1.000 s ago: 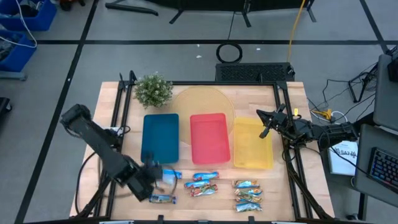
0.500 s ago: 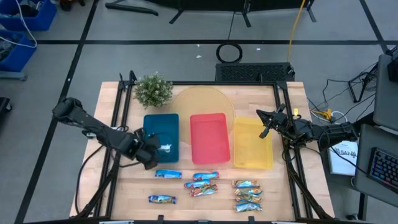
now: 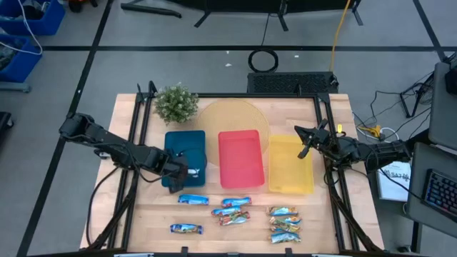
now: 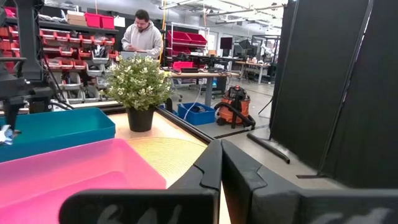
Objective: Pick and place Granola Bars by type
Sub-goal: Put the blue granola bar into the blue bin, then put the yellow granola bar into the red bin
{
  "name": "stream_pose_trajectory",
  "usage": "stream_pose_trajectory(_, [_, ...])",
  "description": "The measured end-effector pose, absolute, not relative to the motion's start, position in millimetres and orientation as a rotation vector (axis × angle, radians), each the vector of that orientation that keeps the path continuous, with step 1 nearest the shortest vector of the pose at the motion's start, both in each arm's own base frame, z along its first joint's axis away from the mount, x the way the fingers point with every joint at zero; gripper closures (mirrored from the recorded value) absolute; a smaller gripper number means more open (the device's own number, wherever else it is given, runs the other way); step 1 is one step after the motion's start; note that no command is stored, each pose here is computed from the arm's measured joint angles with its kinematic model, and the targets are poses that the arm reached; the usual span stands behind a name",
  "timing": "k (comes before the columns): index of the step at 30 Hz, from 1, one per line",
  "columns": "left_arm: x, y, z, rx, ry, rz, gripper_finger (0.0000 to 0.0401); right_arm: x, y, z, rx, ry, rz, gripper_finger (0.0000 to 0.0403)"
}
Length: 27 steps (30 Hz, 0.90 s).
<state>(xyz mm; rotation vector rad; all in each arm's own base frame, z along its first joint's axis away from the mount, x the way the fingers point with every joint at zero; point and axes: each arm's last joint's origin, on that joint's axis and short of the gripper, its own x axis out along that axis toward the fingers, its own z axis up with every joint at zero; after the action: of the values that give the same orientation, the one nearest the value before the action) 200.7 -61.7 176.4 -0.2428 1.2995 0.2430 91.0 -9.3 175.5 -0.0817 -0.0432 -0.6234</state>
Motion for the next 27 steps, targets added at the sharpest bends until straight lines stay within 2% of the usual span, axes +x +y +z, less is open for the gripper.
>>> stream_pose_trajectory(9, [202.7, -63.4, 180.1, -0.185, 1.295, 0.16, 0.024, 91.0, -9.3, 175.6, -0.087, -0.042, -0.624, 0.0403])
stream_pose_trajectory(11, [203.2, -67.1, 191.6, -0.124, 1.239, 0.098, 0.0228, 91.0, -9.3, 175.6, -0.087, -0.042, -0.624, 0.0403])
stream_pose_trajectory(14, [198.9, -73.1, 221.4, -0.013, 1.042, 0.064, 0.0224, 91.0, -9.3, 175.6, -0.087, -0.042, -0.624, 0.0403])
stream_pose_trajectory(17, [178.6, -71.4, 252.7, 0.031, 0.849, 0.072, 0.0238, 91.0, -9.3, 175.6, -0.087, -0.042, -0.624, 0.0403])
stream_pose_trajectory(20, [153.1, -64.2, 267.6, -0.031, 0.703, 0.106, 0.0264, 91.1, -9.3, 175.4, -0.088, -0.04, -0.624, 0.0403])
stream_pose_trajectory(23, [137.5, -59.3, 258.1, -0.05, 0.578, 0.134, 0.0302, 91.1, -9.3, 175.3, -0.088, -0.039, -0.623, 0.0403])
stream_pose_trajectory(27, [133.5, -56.3, 225.9, 0.019, 0.43, 0.107, 0.037, 91.3, -9.3, 175.0, -0.076, -0.04, -0.623, 0.0403])
